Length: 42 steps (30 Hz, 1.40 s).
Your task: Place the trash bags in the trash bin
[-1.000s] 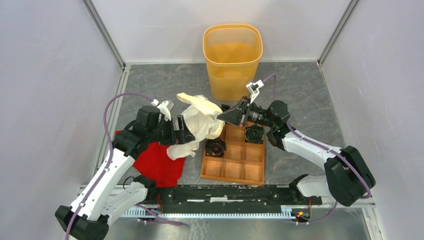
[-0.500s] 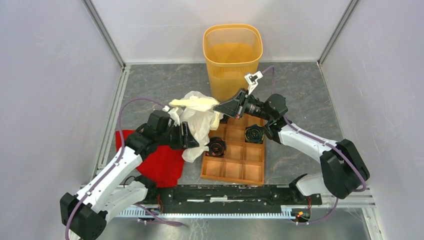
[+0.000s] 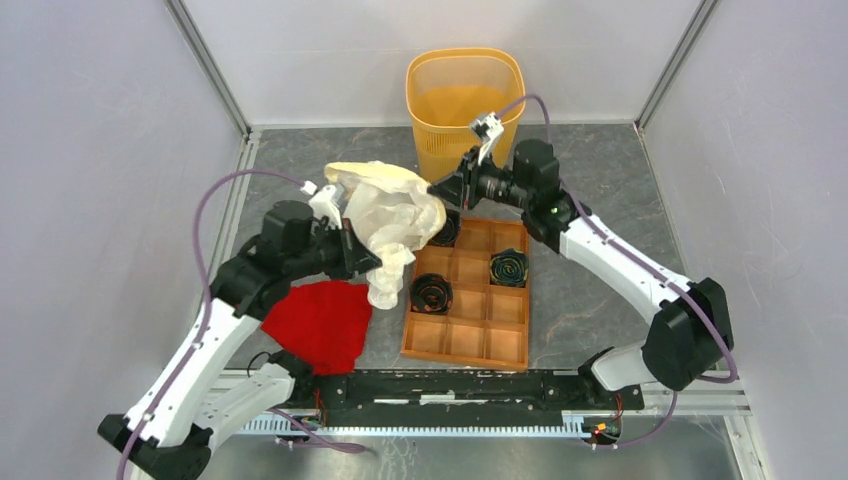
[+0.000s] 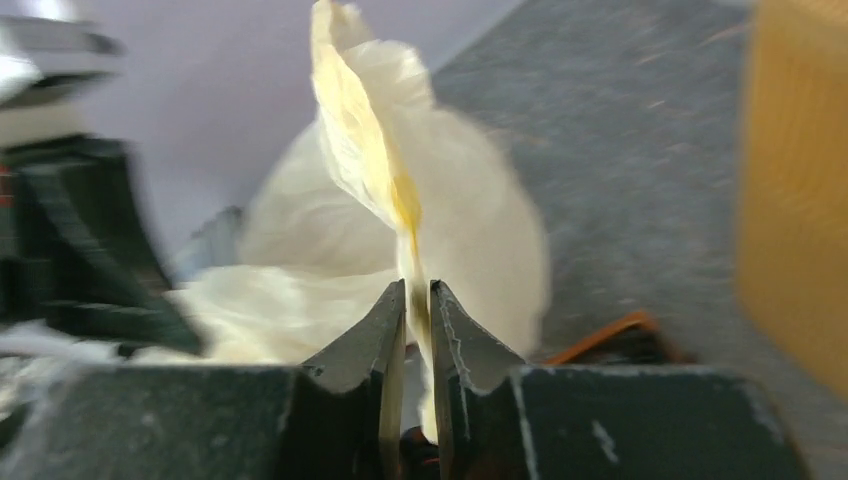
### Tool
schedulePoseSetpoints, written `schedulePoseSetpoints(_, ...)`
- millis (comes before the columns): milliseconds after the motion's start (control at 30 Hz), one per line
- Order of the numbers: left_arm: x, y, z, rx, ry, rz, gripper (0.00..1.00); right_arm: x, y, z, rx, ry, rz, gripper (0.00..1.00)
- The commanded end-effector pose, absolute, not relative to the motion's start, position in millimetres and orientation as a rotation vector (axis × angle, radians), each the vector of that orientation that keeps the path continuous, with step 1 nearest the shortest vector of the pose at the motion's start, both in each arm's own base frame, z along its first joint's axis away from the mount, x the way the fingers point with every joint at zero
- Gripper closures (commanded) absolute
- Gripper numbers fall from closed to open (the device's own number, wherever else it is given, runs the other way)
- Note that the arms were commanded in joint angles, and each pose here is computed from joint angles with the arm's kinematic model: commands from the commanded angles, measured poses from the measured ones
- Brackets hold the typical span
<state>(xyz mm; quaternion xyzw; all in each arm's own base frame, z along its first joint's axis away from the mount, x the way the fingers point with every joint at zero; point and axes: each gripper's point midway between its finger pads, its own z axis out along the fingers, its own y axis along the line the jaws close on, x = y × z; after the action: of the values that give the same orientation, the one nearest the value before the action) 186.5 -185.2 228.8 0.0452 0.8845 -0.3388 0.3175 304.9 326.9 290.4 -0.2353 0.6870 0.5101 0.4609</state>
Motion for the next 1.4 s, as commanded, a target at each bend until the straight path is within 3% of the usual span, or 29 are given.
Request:
schedulePoseSetpoints(0,170,-182,295,0.219,2.204,-0.941,0.98,339,293,283,-0.774,1.823,0.780,0.74)
schedulePoseSetpoints(133,168,-191,317,0.153,2.224,-1.028,0.98,332,289,291,-0.803,1.807,0.774,0.51)
schedulePoseSetpoints(233,168,-202,334,0.114,2.203,-1.126,0.98,304,294,293,-0.805,1.759,0.919,0.38)
schedulePoseSetpoints(400,169,-209,363,0.121,2.114,-1.209,0.98,260,292,309,-0.717,1.563,1.137,0.07)
schedulePoseSetpoints(600,159,-217,380,0.218,2.031,-1.293,0.98,248,307,305,-0.672,1.526,1.349,0.09)
schedulePoseSetpoints(833,118,-224,405,0.543,1.837,-1.442,0.98,252,318,309,-0.645,1.463,1.455,0.08)
schedulePoseSetpoints(1067,98,-221,417,0.664,1.743,-1.472,0.98,236,333,316,-0.685,1.399,1.534,0.06)
schedulePoseSetpoints(1133,97,-222,416,0.671,1.743,-1.476,0.98,230,337,318,-0.669,1.392,1.560,0.10)
schedulePoseSetpoints(1167,97,-222,415,0.675,1.743,-1.478,0.98,229,338,317,-0.648,1.395,1.560,0.18)
schedulePoseSetpoints(1300,91,-221,416,0.711,1.720,-1.485,0.98,248,324,310,-0.466,1.437,1.513,0.60)
schedulePoseSetpoints(1367,84,-219,424,0.739,1.664,-1.488,0.98,262,317,299,-0.340,1.495,1.516,0.87)
